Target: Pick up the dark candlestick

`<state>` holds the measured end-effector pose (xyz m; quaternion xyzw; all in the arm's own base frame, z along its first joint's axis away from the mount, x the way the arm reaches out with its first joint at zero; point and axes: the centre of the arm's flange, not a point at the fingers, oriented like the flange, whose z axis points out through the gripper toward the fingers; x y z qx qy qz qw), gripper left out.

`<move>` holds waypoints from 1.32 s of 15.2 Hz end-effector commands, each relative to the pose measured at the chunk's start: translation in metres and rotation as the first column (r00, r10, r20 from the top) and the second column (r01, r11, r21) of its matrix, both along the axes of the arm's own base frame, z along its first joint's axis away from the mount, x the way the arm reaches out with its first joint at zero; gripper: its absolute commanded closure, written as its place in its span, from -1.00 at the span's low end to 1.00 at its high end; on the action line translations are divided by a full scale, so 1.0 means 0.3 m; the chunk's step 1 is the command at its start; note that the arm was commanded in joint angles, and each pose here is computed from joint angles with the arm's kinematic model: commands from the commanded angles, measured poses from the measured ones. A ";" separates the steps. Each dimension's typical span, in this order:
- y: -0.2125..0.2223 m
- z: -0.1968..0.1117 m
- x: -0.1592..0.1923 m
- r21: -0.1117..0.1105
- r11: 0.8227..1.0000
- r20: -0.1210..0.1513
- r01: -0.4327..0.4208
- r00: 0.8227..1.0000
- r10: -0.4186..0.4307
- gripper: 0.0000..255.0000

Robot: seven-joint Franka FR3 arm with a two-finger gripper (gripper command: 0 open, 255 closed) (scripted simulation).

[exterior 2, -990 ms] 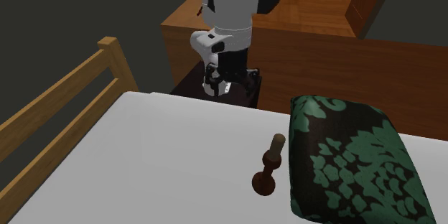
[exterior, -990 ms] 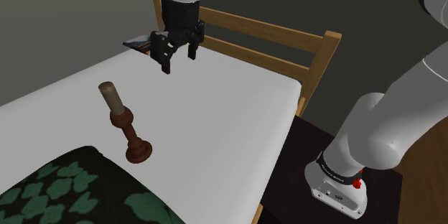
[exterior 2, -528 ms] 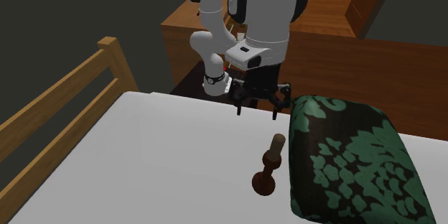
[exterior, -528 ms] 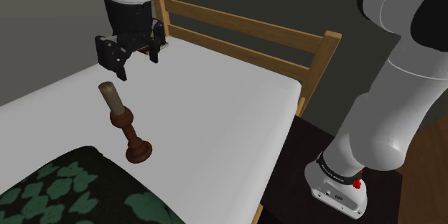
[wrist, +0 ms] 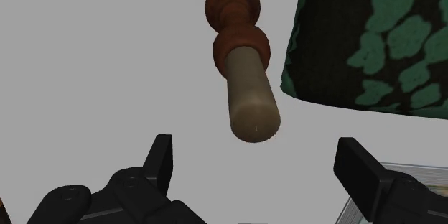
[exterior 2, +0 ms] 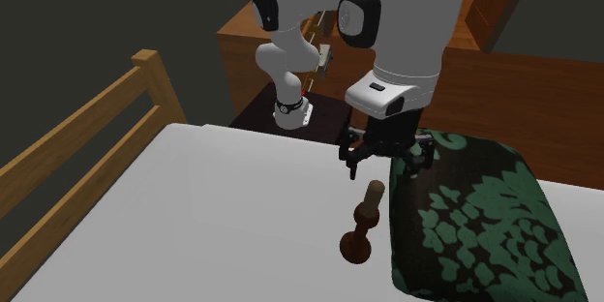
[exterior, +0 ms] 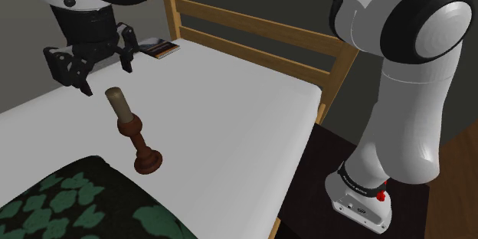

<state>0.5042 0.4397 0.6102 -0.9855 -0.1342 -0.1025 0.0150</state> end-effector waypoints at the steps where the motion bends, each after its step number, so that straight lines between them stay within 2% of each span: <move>1: 0.012 -0.031 0.007 0.000 1.000 0.002 -0.001 1.000 0.001 -1.00; 7: 0.012 -0.111 0.007 0.000 1.000 0.002 -0.001 1.000 0.001 -1.00; 8: 0.011 -0.111 0.008 0.000 1.000 0.002 -0.001 1.000 0.001 1.00; 17: 0.012 -0.111 0.007 0.000 1.000 0.002 -0.001 1.000 0.001 1.00; 20: 0.012 -0.058 0.007 0.000 1.000 0.002 -0.001 1.000 0.001 1.00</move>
